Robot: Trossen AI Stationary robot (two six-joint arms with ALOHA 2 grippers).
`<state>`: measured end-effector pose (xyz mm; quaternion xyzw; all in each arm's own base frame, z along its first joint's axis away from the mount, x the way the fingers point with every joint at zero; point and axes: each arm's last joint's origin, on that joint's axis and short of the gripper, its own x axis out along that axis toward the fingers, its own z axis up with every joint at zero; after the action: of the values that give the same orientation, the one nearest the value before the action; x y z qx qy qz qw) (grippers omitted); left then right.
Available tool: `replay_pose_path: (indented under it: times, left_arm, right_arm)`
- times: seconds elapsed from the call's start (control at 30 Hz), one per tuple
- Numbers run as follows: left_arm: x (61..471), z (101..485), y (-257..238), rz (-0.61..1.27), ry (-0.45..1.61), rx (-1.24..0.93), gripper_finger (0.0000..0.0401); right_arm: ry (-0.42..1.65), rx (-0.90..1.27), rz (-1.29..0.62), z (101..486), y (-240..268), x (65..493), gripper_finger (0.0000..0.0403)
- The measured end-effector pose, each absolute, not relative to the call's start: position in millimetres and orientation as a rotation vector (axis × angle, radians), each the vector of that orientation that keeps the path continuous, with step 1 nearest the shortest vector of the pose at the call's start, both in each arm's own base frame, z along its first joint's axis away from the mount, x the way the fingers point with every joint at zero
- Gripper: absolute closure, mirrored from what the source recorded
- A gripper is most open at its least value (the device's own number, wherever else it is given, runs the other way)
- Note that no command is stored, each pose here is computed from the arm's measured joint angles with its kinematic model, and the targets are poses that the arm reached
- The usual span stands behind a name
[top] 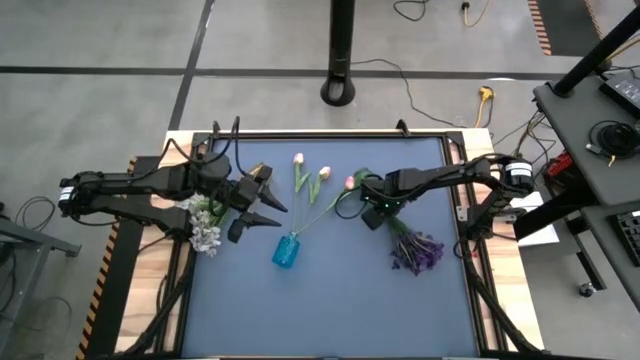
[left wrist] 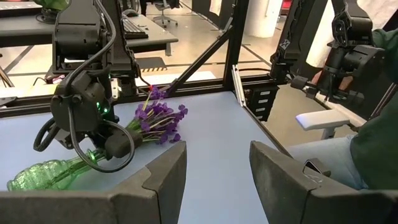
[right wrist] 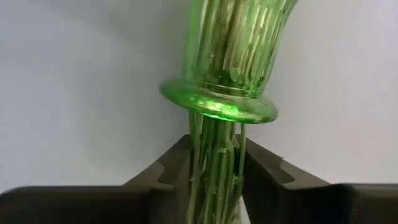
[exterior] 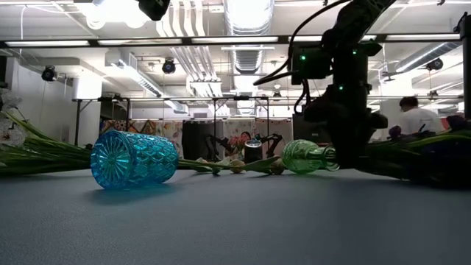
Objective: Sort flowers into vase by color
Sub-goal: Put the green vase with flowers on the table
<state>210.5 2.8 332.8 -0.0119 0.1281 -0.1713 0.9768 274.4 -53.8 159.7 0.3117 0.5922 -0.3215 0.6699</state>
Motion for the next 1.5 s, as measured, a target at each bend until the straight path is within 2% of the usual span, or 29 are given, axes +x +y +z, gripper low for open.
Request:
replay_pose_path:
  times: [0.33,0.43,0.63,1.0,1.17,1.3,1.33,1.5]
  left_arm:
    - [210.5,332.9,2.8,-0.345,0.258,-0.023,0.0241]
    - [211.0,337.7,2.7,-0.341,0.245,-0.061,0.0241]
    - [214.1,348.0,1.2,-0.342,0.158,-0.158,0.0241]
    - [231.9,339.0,3.1,-0.307,0.173,-0.177,0.0241]
    - [250.1,329.5,3.3,-0.296,0.201,-0.337,0.0241]
    - [270.5,310.7,6.1,-0.216,0.269,-0.448,0.0241]
    - [277.3,307.5,6.7,-0.212,0.288,-0.434,0.0241]
    - [323.5,309.9,4.9,-0.272,0.402,-0.08,0.0241]
  right_arm:
    - [1.369,0.689,-0.735,160.8,-53.5,270.2,0.018]
    - [1.404,0.683,-0.743,166.7,-52.8,266.4,0.0155]
    - [1.324,0.678,-0.711,193.6,-51.6,259.4,0.0121]
    - [1.083,0.63,-0.585,254.9,-42.4,228.2,0.0112]
    - [0.963,0.558,-0.498,282.9,-30.3,206.9,0.012]
    - [0.903,0.541,-0.444,295.1,-21.3,196.3,0.0126]
    - [0.894,0.536,-0.432,296.9,-19.4,195.0,0.0128]
    - [0.884,0.479,-0.367,303.0,-12.6,189.3,0.0131]
